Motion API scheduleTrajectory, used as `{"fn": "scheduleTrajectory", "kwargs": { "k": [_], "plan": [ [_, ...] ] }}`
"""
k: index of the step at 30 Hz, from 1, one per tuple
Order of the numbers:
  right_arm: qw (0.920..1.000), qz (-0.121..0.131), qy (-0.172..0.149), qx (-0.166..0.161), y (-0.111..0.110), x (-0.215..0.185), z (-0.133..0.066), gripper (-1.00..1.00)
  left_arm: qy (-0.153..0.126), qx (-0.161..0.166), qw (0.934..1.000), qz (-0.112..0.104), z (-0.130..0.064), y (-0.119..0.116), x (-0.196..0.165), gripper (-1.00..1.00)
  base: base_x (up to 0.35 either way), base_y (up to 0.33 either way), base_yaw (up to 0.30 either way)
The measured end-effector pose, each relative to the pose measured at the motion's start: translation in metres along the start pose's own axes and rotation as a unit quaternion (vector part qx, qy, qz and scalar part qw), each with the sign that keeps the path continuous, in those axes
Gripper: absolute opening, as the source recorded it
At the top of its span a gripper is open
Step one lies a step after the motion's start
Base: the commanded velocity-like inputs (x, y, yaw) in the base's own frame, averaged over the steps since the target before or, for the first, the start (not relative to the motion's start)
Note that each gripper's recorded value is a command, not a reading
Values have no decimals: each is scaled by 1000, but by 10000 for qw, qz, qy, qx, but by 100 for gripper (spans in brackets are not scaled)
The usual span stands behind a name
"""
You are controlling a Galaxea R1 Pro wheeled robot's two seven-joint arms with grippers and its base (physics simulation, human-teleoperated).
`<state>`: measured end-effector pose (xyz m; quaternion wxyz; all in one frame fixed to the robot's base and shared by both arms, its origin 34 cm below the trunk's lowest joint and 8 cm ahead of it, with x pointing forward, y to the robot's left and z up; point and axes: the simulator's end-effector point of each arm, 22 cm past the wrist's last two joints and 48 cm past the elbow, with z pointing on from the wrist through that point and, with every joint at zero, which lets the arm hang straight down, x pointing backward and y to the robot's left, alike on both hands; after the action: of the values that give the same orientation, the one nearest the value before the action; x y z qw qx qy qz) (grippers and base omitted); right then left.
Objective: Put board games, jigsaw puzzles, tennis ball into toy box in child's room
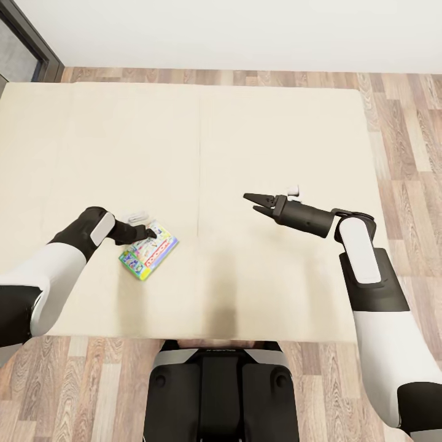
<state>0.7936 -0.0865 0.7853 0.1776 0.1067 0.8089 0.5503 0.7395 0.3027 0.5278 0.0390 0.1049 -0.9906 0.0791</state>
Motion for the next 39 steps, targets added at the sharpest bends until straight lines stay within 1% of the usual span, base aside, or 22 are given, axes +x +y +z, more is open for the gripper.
{"fn": "scheduleTrajectory", "kwargs": {
  "k": [4, 7, 8, 10, 22, 26, 30, 31, 37, 39],
  "plan": [
    [10000, -2, 0, 3, 0, 0, 0, 100, 7, 18, 10000, -16, 0, -1, 1, 100, 0, -21, 0],
    [10000, -2, -3, 5, 0, 0, -1, 100, -20, -47, 10000, 63, -1, 2, -2, 100, -25, -150, 0],
    [10000, -3, -2, 5, 0, 0, 0, 100, -11, -20, 10000, 33, 0, 1, -1, 100, -50, -207, 0],
    [10000, -4, -1, 7, 0, 0, 0, 100, -24, -49, 10000, 75, -1, 1, -2, 100, -54, -215, 0],
    [10000, 1, 4, -2, 0, 0, 0, 100, -20, -43, 10000, 86, -1, 0, -2, 100, -13, -59, 0],
    [10000, 0, 4, 6, -1, 0, 0, 100, -16, -18, 10000, 68, 0, -1, -1, 100, -64, -178, 0],
    [10000, 0, 8, 5, 0, 1, 0, 100, -23, -57, 9999, 111, -1, 0, -2, 100, -34, -115, 0],
    [10000, 0, 8, 2, 0, 1, 0, 100, -6, -40, 10000, 84, -1, 1, -1, 100, -17, -60, 0],
    [10000, -4, 4, 6, 0, 0, 0, 100, -29, -65, 9999, 119, -2, 1, -3, 100, -7, -37, 0],
    [10000, -5, 3, 8, 0, 0, 0, 100, -26, -65, 9999, 102, -2, 2, -2, 100, -2, -152, 0]
  ]
}}
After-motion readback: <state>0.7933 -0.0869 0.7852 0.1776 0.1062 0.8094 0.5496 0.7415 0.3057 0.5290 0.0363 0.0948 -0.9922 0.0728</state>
